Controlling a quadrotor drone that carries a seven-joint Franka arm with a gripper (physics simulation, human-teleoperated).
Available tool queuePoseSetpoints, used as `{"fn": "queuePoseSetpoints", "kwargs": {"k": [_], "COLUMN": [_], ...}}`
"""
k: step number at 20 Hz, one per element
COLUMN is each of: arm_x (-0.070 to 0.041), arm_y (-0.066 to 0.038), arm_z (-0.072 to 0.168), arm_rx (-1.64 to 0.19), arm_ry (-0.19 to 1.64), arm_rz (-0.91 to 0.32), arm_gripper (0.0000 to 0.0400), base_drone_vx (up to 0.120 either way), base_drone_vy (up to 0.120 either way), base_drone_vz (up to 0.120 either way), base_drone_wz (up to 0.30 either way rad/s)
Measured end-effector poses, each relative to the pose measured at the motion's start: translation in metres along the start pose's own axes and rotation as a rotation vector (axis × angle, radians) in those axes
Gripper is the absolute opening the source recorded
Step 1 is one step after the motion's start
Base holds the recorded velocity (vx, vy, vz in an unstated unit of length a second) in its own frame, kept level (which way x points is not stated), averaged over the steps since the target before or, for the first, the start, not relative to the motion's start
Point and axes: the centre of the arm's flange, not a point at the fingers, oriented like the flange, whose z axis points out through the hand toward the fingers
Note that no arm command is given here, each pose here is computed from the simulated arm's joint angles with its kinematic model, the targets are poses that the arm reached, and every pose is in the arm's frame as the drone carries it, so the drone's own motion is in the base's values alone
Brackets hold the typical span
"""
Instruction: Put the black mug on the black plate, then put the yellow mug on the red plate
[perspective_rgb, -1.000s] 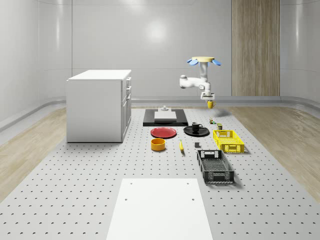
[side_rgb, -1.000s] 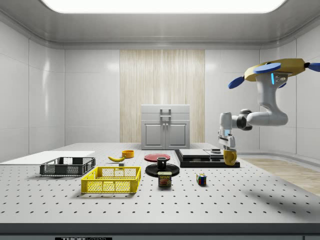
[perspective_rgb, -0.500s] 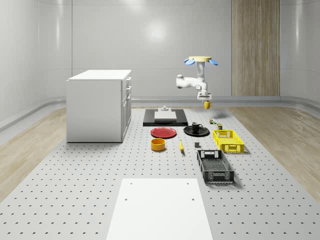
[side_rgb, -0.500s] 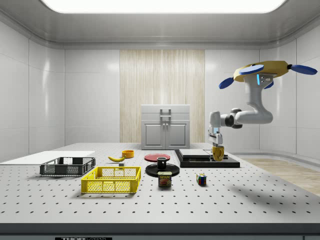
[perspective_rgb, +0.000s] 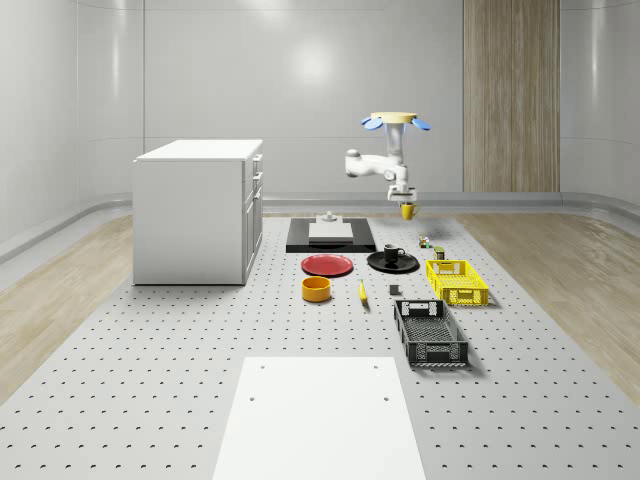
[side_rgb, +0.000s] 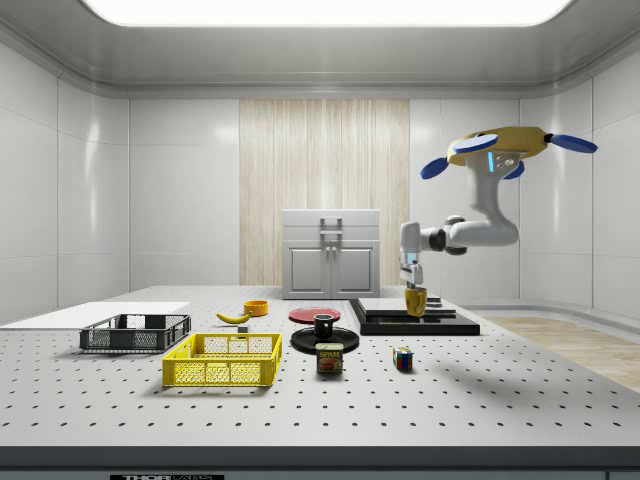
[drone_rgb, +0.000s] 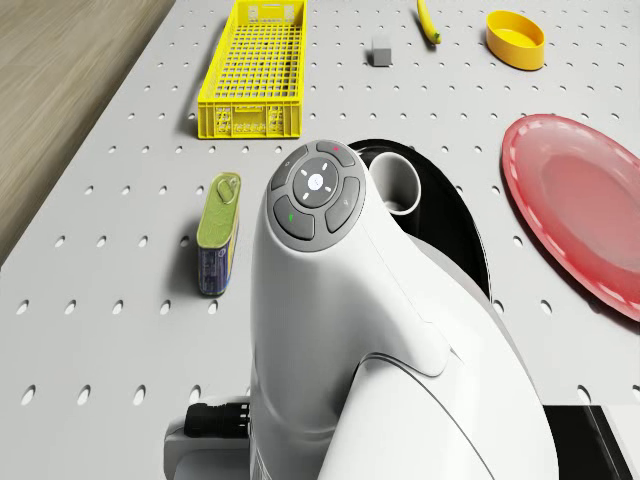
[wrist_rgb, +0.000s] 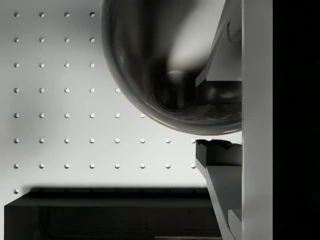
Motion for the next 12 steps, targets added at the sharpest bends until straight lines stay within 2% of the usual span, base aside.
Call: {"fn": "queuePoseSetpoints", "kwargs": {"k": [12], "arm_x": [0.0], "arm_y": [0.0], "arm_z": [0.0], "arm_rx": [0.0], "arm_ry": [0.0], "arm_rz": [0.0], "arm_gripper": [0.01], "base_drone_vx": [0.12], "base_drone_vy": [-0.12], "base_drone_vz": [0.0], "base_drone_wz": [0.0]}}
